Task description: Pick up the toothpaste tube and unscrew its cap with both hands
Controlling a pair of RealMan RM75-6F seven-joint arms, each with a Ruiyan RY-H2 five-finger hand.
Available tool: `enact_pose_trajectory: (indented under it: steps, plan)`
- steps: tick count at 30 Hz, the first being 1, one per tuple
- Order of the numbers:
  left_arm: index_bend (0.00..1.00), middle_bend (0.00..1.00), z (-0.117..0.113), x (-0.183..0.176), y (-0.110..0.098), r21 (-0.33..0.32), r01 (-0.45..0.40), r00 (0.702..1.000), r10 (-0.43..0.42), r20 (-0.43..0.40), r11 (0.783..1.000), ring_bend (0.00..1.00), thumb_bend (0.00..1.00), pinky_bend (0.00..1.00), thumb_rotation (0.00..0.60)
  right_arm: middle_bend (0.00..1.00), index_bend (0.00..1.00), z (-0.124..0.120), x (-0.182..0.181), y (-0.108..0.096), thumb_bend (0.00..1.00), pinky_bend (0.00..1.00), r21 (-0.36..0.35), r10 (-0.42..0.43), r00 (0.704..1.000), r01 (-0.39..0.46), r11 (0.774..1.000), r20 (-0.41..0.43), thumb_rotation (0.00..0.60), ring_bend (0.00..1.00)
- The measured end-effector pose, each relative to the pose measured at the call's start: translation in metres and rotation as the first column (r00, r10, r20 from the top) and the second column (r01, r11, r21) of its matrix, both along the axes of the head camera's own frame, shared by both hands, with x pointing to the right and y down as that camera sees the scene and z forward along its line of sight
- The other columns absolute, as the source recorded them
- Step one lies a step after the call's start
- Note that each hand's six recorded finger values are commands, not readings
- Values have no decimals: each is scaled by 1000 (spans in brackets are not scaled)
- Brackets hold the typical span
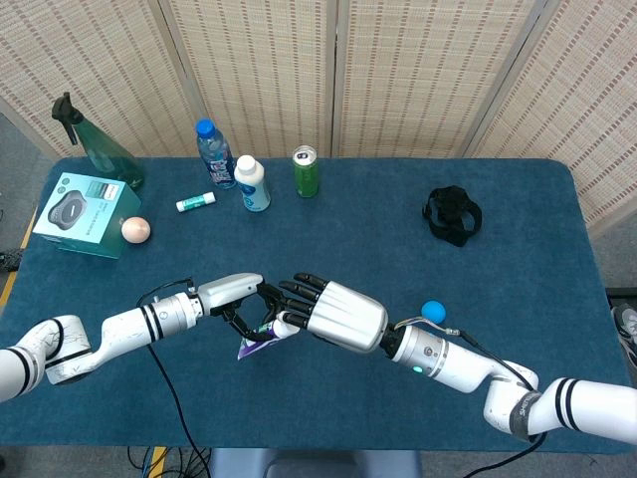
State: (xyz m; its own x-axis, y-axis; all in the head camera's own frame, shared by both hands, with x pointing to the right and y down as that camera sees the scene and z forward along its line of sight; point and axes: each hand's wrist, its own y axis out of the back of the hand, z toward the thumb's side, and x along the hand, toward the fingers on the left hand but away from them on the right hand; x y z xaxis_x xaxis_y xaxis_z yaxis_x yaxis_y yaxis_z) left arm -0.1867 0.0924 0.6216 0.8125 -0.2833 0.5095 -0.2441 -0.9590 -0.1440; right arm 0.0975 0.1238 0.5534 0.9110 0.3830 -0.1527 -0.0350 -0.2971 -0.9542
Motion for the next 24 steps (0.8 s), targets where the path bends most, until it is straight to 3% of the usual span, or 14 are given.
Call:
enact_pose_trajectory:
  steps: [24]
  plan:
    - [573, 641, -1, 2, 0, -22, -4, 1000, 4, -15, 1000, 395, 323, 342, 600, 349, 422, 1, -13, 3, 260, 219, 4, -3, 1000, 3, 1000, 12, 600, 161]
